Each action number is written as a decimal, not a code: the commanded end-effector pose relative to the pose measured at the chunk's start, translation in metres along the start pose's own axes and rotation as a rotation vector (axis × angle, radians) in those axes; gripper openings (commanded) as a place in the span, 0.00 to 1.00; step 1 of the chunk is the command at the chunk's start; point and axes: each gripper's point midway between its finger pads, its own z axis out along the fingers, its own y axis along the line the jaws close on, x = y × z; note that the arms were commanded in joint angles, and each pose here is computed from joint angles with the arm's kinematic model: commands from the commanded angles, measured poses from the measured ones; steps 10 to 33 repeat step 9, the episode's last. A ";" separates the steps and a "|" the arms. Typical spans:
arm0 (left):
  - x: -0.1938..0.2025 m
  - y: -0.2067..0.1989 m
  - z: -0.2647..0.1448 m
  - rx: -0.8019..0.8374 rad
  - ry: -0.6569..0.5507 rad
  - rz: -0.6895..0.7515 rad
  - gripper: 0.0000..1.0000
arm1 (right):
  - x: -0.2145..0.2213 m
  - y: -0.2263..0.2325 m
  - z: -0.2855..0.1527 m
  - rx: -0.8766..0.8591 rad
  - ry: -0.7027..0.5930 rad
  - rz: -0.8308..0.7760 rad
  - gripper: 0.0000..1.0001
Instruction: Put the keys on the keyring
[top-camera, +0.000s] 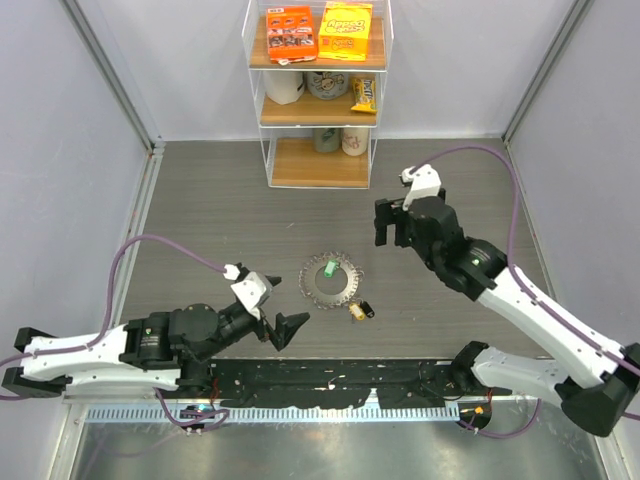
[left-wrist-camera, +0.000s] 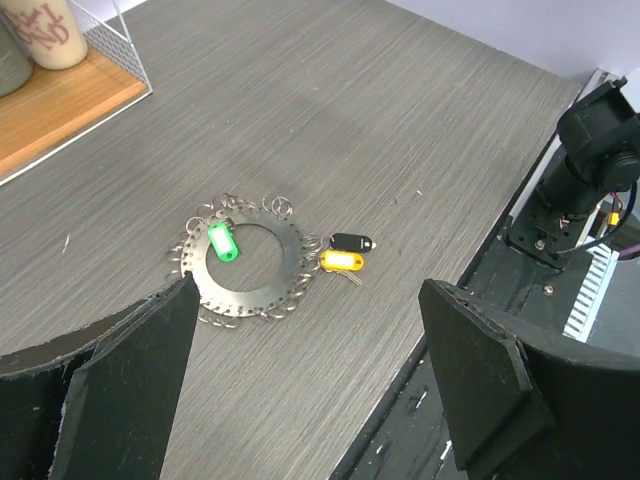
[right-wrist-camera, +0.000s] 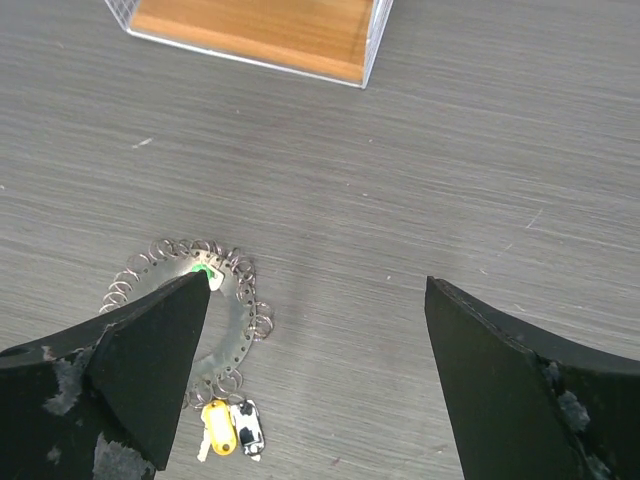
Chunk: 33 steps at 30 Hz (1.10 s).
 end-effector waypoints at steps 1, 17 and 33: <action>-0.021 0.003 -0.002 -0.021 -0.043 -0.028 1.00 | -0.027 -0.019 -0.028 0.042 -0.131 0.070 0.95; -0.024 0.004 -0.001 -0.027 -0.058 -0.019 1.00 | -0.036 -0.026 -0.058 -0.015 -0.224 0.101 0.95; -0.024 0.004 -0.001 -0.027 -0.058 -0.019 1.00 | -0.036 -0.026 -0.058 -0.015 -0.224 0.101 0.95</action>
